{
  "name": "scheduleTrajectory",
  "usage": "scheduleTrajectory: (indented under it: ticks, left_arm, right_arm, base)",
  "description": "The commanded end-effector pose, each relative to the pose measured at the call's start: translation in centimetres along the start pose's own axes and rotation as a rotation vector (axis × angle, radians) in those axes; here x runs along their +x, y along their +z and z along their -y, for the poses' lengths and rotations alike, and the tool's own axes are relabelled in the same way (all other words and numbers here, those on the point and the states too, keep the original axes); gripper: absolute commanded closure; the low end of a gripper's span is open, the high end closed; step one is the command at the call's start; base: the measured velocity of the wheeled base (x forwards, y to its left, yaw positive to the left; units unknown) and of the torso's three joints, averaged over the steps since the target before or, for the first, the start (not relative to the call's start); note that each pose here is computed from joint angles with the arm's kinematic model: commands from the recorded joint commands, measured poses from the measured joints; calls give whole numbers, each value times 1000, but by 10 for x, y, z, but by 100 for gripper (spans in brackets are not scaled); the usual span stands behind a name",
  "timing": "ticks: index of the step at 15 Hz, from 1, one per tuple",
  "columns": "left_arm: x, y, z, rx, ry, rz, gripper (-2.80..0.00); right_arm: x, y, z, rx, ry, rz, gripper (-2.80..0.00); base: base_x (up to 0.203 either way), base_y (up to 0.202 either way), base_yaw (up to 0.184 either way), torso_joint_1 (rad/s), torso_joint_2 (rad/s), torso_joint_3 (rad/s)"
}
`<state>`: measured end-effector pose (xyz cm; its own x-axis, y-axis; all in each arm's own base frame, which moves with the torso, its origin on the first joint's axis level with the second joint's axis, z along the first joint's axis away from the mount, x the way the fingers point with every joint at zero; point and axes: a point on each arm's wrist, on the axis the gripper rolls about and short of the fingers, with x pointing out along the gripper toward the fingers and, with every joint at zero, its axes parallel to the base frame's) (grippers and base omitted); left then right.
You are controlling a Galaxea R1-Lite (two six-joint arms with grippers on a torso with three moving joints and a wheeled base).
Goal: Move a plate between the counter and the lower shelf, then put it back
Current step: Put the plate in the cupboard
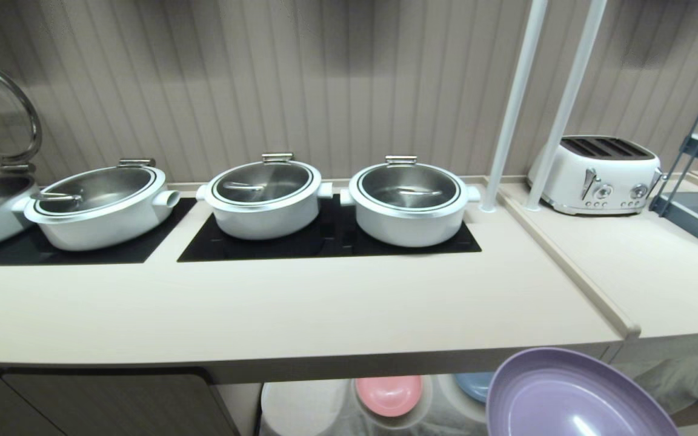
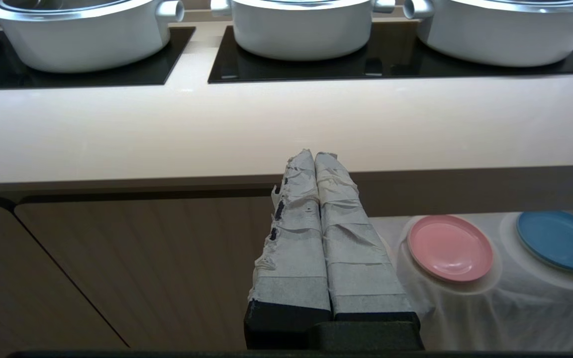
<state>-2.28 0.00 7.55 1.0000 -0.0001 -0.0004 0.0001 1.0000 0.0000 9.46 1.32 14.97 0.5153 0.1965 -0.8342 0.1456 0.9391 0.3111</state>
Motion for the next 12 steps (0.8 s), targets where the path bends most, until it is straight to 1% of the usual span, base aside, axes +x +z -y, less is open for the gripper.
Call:
scheduleTrajectory:
  ticks: [1, 12]
  left_arm:
    - [0, 0, 0, 0, 0, 0, 0]
    - [0, 0, 0, 0, 0, 0, 0]
  right_arm:
    - [1, 1, 0, 0, -2, -7, 0]
    - [1, 1, 0, 4, -4, -8, 0]
  base:
    - [0, 0, 0, 0, 0, 0]
    - [0, 0, 0, 0, 0, 0]
